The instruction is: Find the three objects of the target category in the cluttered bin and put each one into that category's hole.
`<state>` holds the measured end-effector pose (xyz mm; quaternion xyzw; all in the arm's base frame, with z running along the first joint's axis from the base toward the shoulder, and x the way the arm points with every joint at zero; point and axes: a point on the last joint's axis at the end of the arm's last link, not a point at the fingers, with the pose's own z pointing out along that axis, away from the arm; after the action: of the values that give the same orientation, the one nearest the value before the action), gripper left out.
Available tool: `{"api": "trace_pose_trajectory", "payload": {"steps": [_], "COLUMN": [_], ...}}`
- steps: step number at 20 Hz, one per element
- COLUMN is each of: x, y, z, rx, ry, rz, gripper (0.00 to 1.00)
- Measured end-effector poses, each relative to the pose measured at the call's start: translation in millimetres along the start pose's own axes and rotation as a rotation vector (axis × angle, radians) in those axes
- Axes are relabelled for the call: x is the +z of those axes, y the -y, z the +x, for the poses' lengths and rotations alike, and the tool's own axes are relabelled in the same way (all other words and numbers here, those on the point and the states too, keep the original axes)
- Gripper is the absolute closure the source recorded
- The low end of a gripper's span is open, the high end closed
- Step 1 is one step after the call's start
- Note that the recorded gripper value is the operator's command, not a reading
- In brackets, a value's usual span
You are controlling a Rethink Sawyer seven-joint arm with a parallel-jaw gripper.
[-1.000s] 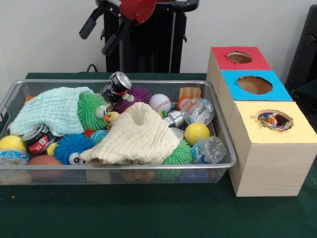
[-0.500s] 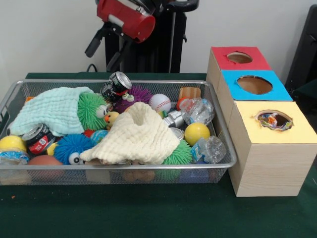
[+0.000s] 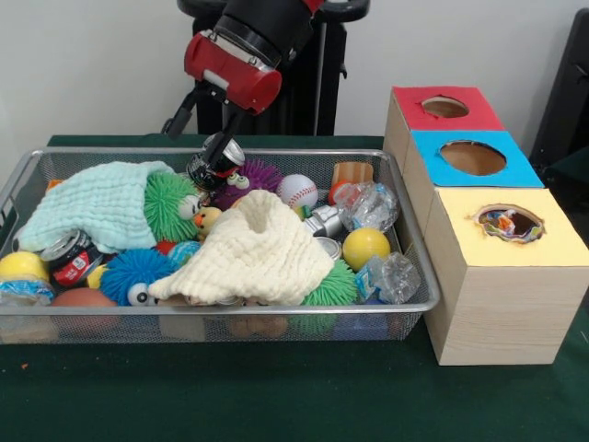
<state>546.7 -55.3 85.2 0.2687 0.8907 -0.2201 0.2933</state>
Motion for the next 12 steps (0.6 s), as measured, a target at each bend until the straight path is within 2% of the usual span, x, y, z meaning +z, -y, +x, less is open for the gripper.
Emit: {"api": "trace_pose_trajectory", "payload": {"steps": [7,12], "x": [-3,-2], "y": [13,14], "z": [20.8,17.9], "rx": [-0.009,-0.006], "ry": [-0.02,0.003], "rz": [0.021,0.018], "gripper": [0.0,0.0]}}
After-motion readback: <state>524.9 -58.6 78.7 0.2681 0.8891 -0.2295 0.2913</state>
